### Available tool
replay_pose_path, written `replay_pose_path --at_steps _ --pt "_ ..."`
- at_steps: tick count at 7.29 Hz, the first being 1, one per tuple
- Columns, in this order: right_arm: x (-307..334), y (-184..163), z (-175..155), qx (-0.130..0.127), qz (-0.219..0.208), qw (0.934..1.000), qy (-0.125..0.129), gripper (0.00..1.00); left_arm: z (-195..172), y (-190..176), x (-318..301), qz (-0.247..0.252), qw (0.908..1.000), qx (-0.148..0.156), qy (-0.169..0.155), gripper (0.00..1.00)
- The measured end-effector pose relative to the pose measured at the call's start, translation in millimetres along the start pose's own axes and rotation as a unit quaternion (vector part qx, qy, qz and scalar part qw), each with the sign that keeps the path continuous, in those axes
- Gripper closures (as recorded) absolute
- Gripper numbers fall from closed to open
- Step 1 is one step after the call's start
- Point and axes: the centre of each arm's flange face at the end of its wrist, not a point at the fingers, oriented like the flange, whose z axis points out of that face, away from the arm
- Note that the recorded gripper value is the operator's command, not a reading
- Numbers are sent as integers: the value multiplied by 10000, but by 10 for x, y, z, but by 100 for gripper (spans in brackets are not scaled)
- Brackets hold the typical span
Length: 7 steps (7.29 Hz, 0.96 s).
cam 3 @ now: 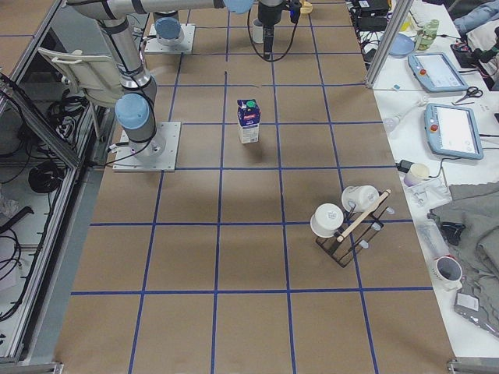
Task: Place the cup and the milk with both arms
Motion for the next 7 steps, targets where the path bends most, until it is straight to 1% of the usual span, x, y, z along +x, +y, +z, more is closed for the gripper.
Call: replay_pose_path --at_steps 2,6,7 --pt "-11 8 -4 4 -16 10000 1 0 300 -34 -102 -4 9997 -171 177 0" --pt "-27 14 2 -3 -27 10000 -1 0 721 103 -292 -144 9977 -579 308 0" --pt "-30 14 8 -9 -28 10000 -3 0 779 103 -291 -167 9971 -636 374 10"
